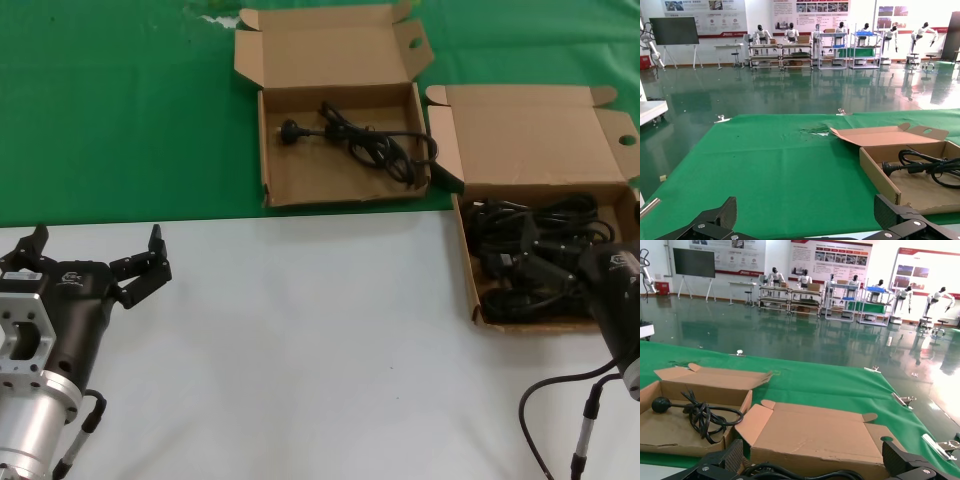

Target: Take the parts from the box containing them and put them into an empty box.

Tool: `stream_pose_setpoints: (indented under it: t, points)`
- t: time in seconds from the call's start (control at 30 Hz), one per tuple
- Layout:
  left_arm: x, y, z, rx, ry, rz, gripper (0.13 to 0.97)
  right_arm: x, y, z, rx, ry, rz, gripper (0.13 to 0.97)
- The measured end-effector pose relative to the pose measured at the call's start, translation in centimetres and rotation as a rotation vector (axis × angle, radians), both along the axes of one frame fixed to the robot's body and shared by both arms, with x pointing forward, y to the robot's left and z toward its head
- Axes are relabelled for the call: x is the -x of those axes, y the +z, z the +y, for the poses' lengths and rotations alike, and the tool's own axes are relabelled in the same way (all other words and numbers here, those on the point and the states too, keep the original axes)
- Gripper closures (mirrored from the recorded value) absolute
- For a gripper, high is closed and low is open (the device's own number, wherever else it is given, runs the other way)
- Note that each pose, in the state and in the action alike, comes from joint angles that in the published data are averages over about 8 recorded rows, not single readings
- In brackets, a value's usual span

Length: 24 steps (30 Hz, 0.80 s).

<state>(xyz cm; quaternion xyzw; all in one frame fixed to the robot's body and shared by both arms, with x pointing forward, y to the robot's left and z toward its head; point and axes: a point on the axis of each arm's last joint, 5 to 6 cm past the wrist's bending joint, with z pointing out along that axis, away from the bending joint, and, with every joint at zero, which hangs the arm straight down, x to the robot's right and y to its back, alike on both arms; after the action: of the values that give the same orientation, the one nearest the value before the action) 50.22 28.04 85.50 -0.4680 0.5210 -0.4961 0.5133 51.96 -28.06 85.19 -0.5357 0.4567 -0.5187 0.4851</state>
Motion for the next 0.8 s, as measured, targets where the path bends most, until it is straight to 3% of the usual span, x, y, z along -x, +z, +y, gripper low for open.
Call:
stream_pose_setpoints:
  t: [0.8]
  points:
    - [0.0, 0.0, 0.0, 0.0, 0.0, 0.0, 0.132, 0.0, 0.0, 0.0, 0.0, 0.0, 0.0, 0.13]
